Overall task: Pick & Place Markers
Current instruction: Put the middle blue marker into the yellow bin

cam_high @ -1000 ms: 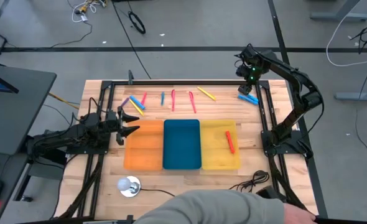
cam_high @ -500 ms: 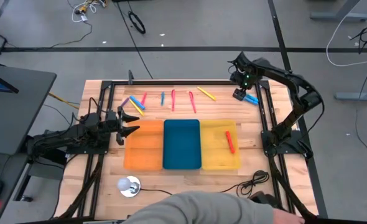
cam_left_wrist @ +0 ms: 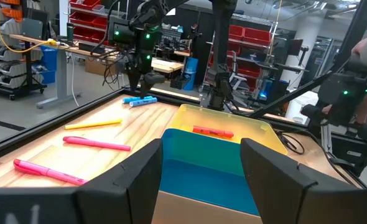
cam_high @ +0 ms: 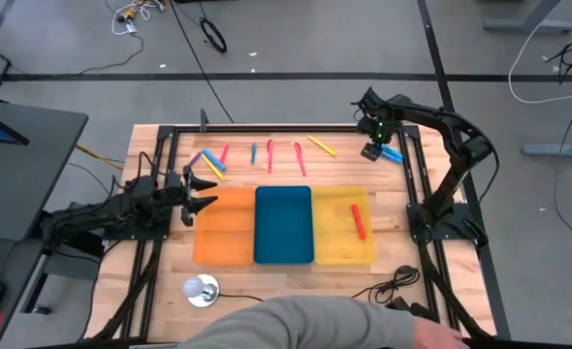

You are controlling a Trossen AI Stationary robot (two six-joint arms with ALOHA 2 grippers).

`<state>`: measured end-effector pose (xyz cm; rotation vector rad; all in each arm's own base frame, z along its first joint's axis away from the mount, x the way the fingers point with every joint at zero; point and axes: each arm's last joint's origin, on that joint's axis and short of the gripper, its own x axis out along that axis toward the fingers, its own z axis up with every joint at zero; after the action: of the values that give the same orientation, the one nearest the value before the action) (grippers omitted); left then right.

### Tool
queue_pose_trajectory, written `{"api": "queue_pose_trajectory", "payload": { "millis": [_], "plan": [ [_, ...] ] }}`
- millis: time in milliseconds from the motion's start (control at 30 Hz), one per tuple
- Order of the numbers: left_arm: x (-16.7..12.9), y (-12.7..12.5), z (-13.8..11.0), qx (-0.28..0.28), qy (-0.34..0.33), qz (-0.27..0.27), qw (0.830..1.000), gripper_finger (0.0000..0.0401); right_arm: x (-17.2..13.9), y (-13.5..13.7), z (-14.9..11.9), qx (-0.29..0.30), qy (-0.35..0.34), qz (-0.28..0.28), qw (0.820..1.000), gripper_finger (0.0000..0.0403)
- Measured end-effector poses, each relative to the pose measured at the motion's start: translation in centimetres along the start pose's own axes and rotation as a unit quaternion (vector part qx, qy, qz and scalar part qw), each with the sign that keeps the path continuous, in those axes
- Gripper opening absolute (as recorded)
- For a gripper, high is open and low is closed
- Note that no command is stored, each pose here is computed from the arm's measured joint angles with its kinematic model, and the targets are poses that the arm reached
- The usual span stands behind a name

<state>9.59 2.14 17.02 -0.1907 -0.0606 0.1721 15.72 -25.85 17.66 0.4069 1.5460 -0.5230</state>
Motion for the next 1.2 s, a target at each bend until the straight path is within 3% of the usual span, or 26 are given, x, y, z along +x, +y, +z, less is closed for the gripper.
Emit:
{"api": "queue_pose_trajectory", "payload": {
  "millis": [767,1200],
  "plan": [
    [0.0,0.0,0.0,0.0,0.0,0.0,1.0,0.0222,3.4,-0.4,0.3,0.007,0.049,0.044,0.998,0.0255],
    [0.0,0.0,0.0,0.0,0.0,0.0,1.0,0.0222,3.5,-0.8,0.1,-0.01,0.056,0.042,0.998,0.0154]
  ]
}}
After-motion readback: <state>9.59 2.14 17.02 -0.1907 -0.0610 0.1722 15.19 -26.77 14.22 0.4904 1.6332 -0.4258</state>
